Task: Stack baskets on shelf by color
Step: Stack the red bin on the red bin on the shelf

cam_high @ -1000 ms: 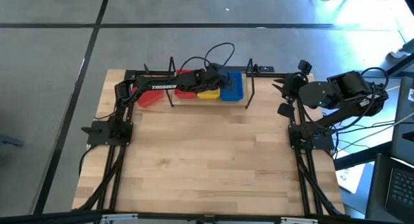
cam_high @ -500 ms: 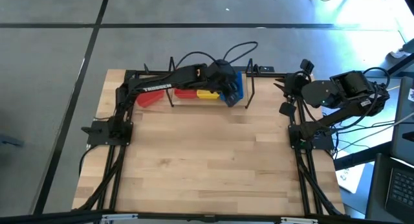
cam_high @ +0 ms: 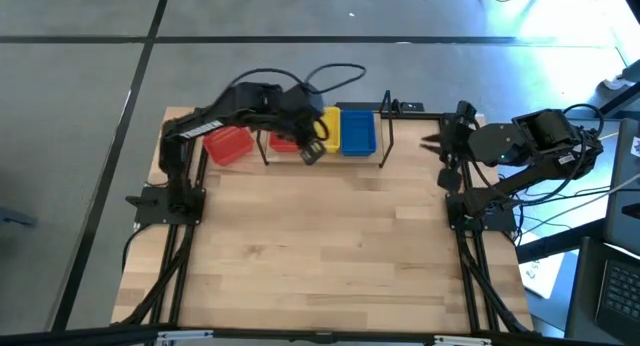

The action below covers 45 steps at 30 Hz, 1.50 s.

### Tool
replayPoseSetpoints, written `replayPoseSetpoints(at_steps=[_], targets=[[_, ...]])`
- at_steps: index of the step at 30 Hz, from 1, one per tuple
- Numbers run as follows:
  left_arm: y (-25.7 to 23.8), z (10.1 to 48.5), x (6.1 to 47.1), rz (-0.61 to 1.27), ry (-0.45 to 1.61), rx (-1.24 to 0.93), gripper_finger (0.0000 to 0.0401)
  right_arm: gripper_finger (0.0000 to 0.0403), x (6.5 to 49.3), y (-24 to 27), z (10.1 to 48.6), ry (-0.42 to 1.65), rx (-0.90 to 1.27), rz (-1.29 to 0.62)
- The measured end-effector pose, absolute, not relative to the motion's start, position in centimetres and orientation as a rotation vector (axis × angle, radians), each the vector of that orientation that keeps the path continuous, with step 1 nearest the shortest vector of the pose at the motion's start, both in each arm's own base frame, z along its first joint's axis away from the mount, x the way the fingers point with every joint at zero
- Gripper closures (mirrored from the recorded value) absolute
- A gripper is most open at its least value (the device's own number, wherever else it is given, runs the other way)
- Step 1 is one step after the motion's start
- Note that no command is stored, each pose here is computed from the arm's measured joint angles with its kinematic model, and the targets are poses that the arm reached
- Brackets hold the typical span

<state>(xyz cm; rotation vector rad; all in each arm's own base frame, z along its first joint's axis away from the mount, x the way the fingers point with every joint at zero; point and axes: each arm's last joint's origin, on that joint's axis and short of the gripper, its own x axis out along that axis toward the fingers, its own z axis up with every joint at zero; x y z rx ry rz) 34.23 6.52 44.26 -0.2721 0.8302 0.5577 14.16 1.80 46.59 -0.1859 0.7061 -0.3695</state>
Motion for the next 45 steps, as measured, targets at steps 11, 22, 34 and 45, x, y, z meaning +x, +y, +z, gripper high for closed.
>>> replayPoseSetpoints(at_steps=[11, 22, 34, 45], targets=[[5.4, 46.3, 27.8, 0.762, 0.859, -0.369, 0.0333, 0.0343, 14.2, 2.1, 46.5, 0.73, -0.152, -0.247], [8.1, 45.0, 23.0, 1.019, 0.806, -0.572, 0.0333, 0.0343, 14.6, 2.2, 47.0, 0.667, -0.155, -0.255], [10.0, 38.4, 17.2, 1.129, 1.025, -0.862, 0.0333, 0.0343, 14.8, 2.2, 47.2, 0.631, -0.146, -0.261], [10.5, 30.8, 14.7, 1.056, 1.379, -0.755, 0.0333, 0.0343, 15.0, 2.3, 47.4, 0.608, -0.137, -0.262]])
